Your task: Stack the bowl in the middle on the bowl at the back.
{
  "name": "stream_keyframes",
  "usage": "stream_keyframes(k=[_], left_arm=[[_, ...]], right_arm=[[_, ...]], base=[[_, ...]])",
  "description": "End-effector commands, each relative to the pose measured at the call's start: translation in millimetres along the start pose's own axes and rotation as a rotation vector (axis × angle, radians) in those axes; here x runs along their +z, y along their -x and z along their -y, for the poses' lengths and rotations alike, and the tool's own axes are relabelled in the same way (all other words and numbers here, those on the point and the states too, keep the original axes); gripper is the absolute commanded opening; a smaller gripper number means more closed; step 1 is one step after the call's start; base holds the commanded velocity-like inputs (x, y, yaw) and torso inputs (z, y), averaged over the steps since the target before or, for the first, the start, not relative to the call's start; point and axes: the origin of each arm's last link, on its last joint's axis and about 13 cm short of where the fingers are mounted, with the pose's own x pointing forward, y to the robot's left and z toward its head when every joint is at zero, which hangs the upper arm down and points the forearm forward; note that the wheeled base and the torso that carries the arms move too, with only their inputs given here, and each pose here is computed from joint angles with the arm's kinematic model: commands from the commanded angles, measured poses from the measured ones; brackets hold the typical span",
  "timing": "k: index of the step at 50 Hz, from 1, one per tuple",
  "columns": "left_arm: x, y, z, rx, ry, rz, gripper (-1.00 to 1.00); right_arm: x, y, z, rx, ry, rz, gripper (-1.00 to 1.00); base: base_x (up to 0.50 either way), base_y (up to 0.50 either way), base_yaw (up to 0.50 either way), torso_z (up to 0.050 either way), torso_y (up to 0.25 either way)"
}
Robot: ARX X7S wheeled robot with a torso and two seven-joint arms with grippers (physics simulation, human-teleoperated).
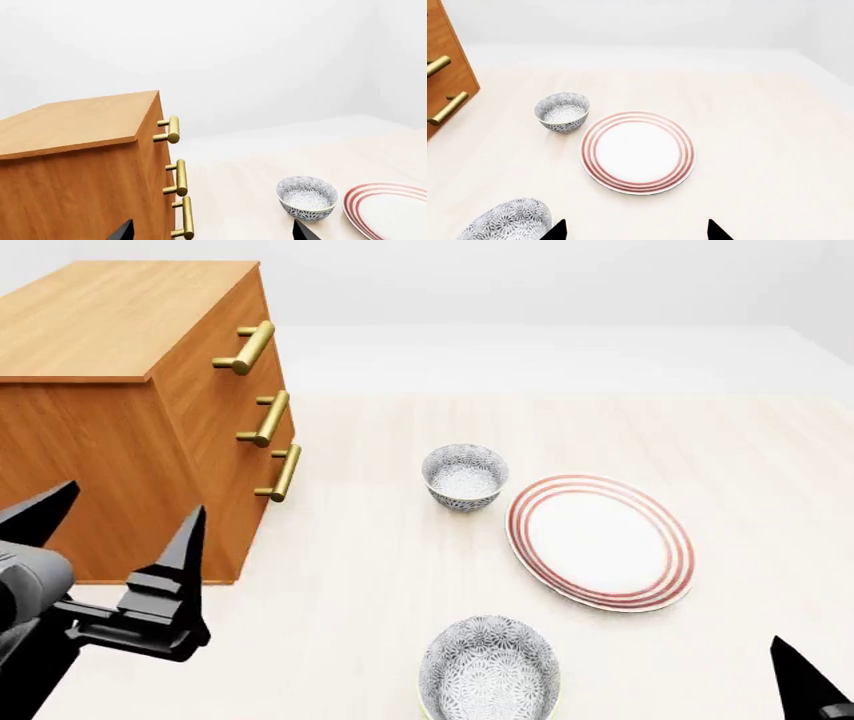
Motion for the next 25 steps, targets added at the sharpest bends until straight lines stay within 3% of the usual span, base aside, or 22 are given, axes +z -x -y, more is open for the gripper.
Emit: stream_keyframes(k=[1,17,25], left_arm=[[3.6,12.8,-4.3,0.064,0.029,-0.003,1.0],[6.9,36.6,-10.7,0.144,0.037,-0.015,1.0],[13.5,54.9,-6.0,0.181,0.036,0.0,1.0]], right_arm=[[-1.6,12.1,4.3,-0.033,0.007,0.03,1.0],[-1.1,22.8,7.4,-0.039,0.008,0.061,1.0],[-8.5,37.4,10.2,-0.063,-0.005,0.075,1.0]], base=[[0.0,0.0,0.0,0.0,0.0],[0.0,0.0,0.0,0.0,0.0],[0.0,0.0,0.0,0.0,0.0]])
